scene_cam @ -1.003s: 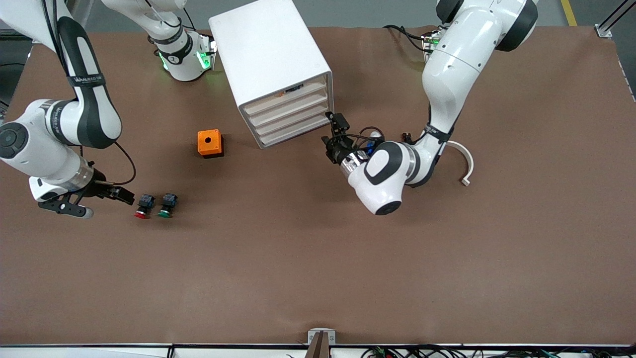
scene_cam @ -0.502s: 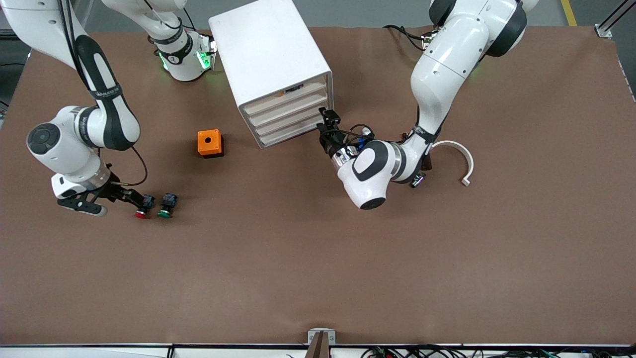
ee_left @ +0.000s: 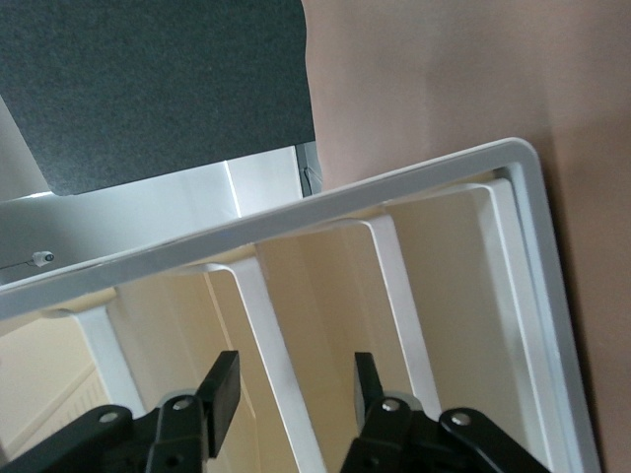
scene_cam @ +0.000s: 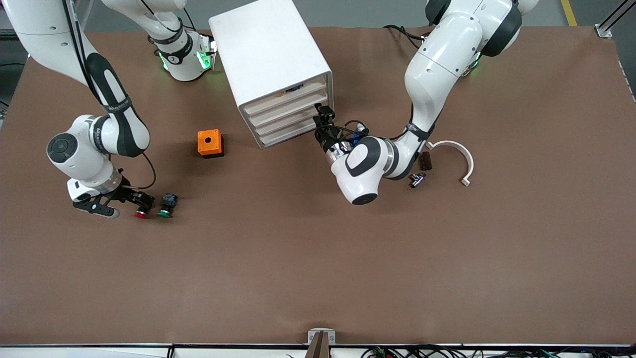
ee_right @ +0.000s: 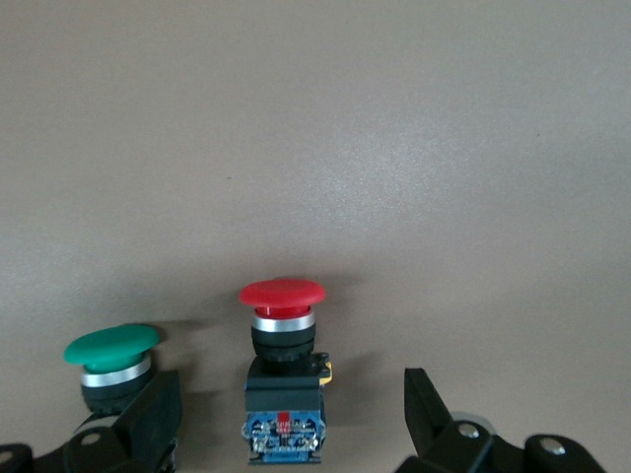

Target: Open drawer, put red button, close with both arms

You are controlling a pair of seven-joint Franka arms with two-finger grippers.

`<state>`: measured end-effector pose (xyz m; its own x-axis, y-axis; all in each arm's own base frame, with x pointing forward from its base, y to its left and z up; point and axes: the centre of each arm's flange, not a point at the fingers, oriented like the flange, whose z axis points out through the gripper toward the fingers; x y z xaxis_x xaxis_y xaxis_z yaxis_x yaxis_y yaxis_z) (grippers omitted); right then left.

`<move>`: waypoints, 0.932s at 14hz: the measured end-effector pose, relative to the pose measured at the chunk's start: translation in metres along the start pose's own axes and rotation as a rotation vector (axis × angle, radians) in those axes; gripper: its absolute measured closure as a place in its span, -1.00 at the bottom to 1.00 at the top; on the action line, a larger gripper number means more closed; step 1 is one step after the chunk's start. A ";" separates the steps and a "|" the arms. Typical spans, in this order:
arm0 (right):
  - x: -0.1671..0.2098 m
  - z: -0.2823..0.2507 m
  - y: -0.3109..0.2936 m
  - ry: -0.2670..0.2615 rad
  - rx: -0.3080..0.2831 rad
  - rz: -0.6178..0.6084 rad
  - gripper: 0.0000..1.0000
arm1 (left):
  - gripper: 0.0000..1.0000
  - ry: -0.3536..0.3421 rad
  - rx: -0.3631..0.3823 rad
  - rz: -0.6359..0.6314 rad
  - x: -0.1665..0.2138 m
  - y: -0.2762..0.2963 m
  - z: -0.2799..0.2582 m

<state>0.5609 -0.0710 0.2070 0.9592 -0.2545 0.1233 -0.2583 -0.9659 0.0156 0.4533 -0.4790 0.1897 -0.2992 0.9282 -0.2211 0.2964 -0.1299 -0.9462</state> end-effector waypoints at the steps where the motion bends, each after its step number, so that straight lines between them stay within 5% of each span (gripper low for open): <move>1: -0.001 0.002 0.000 -0.003 -0.001 0.005 -1.00 | -0.08 0.014 0.012 -0.002 -0.002 -0.001 0.007; 9: -0.006 0.017 0.001 -0.030 -0.007 0.009 -1.00 | 0.02 0.070 0.061 -0.004 -0.007 -0.004 0.034; 13: -0.008 0.022 0.001 -0.038 -0.009 0.009 -1.00 | 0.55 0.076 0.067 -0.006 -0.008 -0.003 0.039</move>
<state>0.5552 -0.0710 0.1841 0.9604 -0.2652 0.0854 -0.2681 -0.9631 0.0233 0.4190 -0.4998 0.1854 -0.2304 0.9524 -0.1996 0.2325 -0.1453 -0.9617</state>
